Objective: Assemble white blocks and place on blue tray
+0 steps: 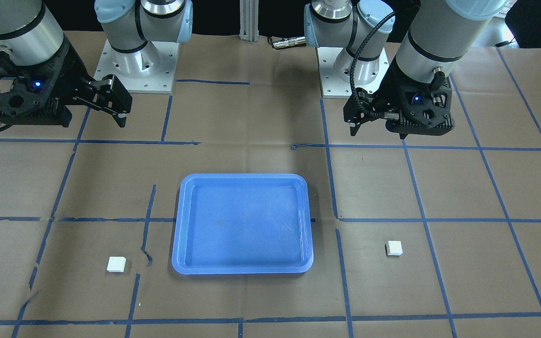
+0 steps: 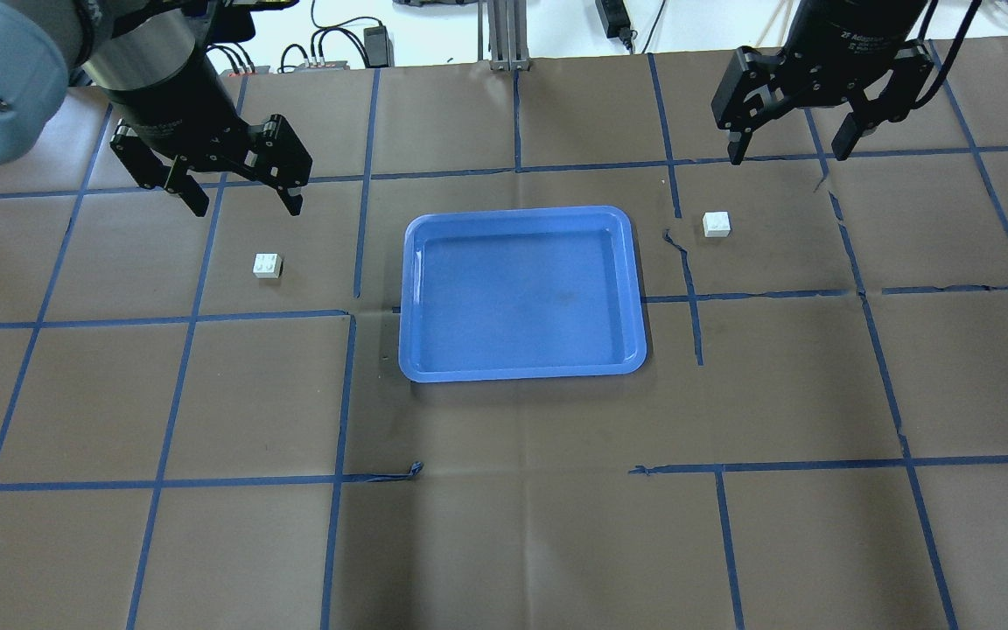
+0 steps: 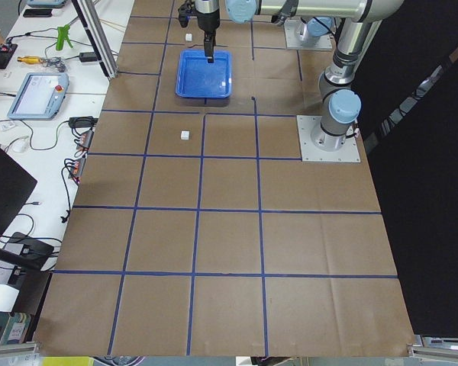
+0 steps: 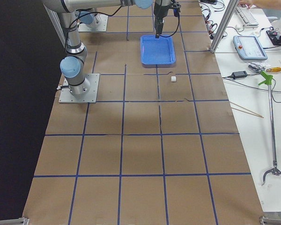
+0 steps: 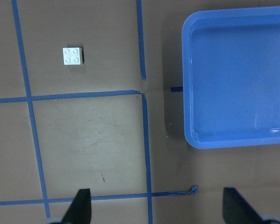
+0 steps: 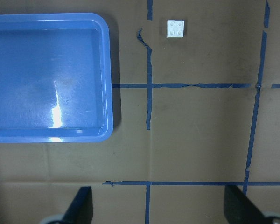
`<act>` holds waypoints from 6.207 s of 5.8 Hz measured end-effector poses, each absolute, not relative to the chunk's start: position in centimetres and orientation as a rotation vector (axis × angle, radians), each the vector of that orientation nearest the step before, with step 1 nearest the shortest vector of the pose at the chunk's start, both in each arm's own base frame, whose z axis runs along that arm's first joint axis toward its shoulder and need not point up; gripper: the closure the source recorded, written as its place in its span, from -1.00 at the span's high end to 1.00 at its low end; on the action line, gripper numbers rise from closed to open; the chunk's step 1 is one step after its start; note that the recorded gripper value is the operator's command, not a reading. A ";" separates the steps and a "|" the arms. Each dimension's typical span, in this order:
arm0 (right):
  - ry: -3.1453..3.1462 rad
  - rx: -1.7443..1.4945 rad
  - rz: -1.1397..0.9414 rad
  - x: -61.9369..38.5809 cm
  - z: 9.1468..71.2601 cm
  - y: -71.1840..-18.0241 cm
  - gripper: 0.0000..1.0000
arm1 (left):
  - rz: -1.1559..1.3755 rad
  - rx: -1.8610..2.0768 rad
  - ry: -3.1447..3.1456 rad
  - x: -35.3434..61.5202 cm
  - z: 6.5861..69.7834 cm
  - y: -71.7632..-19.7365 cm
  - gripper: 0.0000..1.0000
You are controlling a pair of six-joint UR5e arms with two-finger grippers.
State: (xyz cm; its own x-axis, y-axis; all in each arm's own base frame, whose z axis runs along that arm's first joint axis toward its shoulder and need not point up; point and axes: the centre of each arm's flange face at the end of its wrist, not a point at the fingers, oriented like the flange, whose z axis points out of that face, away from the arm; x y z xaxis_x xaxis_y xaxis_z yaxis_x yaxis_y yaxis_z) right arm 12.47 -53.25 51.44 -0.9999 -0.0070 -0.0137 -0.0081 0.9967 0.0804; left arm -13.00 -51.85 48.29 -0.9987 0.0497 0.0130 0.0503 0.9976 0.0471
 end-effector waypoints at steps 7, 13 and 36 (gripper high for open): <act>3.122 -0.130 0.132 12.5 51.7 -53.1 1.00 | -0.109 0.086 -3.122 -5.8 39.0 -58.9 0.98; 2.441 -2.031 0.038 9.3 49.3 -58.6 1.00 | -0.202 0.021 -3.125 0.0 19.2 -65.2 0.69; 1.807 -1.887 -0.744 -3.7 15.8 -66.9 -0.49 | -0.004 -2.086 -2.366 -33.2 27.5 -55.6 0.96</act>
